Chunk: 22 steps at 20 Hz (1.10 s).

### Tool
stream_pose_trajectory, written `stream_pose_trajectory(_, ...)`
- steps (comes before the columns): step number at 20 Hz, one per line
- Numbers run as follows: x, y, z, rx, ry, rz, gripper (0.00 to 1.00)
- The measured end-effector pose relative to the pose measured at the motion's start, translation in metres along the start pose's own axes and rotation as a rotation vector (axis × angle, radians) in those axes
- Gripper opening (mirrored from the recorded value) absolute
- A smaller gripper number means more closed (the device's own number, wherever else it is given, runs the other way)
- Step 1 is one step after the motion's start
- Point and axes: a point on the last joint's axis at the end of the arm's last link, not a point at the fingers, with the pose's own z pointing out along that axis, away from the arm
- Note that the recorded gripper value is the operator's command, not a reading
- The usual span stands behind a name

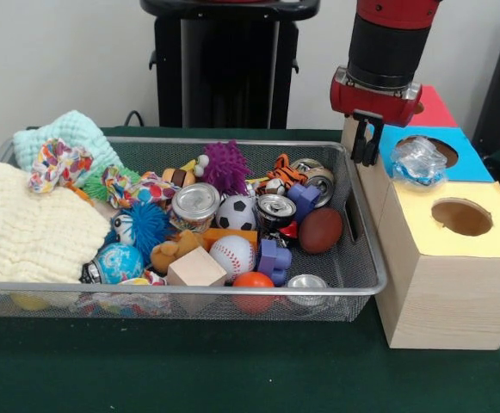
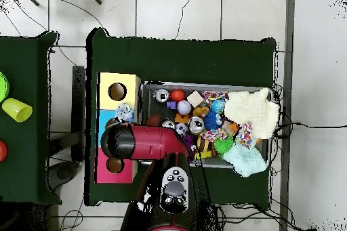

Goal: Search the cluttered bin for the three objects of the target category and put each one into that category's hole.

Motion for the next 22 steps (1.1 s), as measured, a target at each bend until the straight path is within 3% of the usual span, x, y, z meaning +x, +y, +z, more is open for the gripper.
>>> stream_pose_trajectory(15,-0.005,0.0,-0.007,0.0,0.005,0.003,0.0)
stream_pose_trajectory(22,-0.032,0.004,-0.03,-0.022,-0.039,0.014,0.0)
